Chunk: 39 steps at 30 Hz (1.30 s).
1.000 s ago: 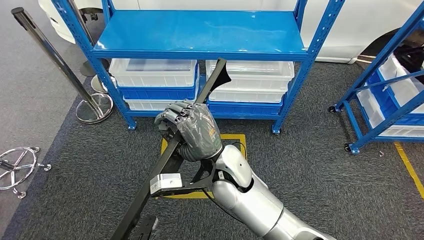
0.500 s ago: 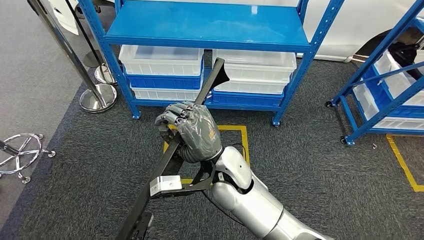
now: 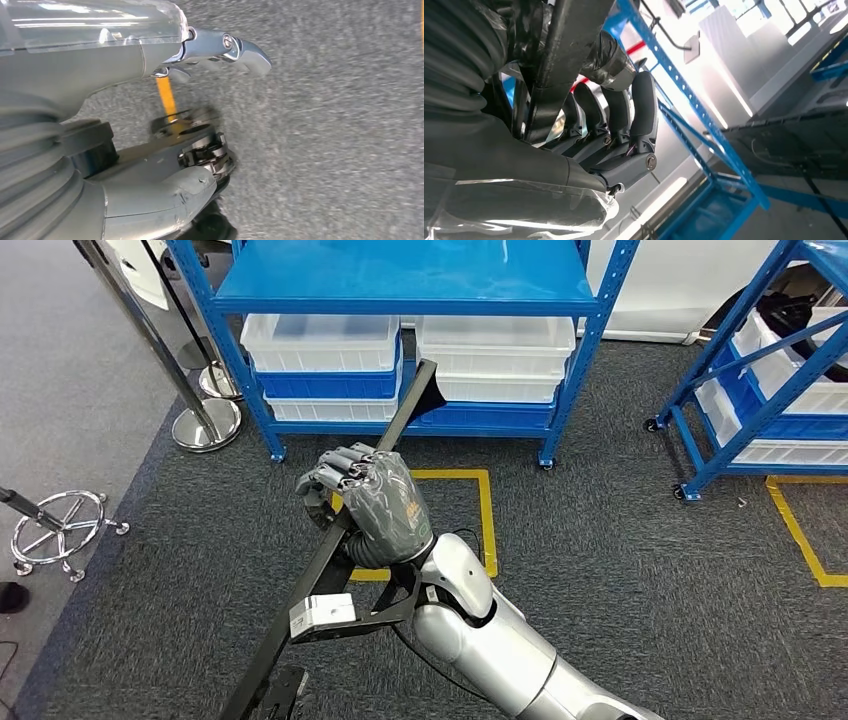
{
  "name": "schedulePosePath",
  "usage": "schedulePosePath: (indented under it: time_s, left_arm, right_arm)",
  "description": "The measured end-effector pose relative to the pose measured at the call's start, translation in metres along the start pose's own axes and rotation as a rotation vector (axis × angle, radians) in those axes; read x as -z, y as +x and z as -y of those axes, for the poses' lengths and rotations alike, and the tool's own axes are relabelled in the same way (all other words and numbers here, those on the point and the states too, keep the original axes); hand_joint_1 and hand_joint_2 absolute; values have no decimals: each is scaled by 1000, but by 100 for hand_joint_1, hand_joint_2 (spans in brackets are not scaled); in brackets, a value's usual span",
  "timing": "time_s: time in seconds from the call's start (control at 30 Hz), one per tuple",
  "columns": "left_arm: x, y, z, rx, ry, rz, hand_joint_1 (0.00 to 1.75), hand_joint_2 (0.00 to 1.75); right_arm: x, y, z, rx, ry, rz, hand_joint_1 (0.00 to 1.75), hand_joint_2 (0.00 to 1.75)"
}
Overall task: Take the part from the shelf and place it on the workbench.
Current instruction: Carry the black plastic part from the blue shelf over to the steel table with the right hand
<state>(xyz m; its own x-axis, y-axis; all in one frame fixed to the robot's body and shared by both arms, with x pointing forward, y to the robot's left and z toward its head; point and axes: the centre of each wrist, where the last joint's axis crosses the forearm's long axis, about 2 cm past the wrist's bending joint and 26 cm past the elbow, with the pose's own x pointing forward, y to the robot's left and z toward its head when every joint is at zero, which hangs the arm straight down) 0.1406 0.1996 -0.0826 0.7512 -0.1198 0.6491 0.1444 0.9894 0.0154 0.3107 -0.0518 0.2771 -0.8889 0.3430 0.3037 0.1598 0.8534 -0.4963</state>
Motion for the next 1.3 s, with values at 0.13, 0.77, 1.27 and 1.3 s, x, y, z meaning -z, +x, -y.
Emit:
schedulePosePath:
  time_s: [0.13,0.77,1.27,1.3]
  left_arm:
    - [1,2,-1,2,1,3,0,175]
    - [1,0,-4,-11,20,-9,0,175]
    - [1,1,-1,-14,21,21,0,175]
    - [0,1,-1,-14,20,21,0,175]
  right_arm:
    - [2,1,-3,10,6,-3,175,175]
    - [7,3,-13,84,39,-33,175,175]
    - [8,1,-17,111,68,-57,175,175]
    - [8,1,-17,111,68,-56,175,175]
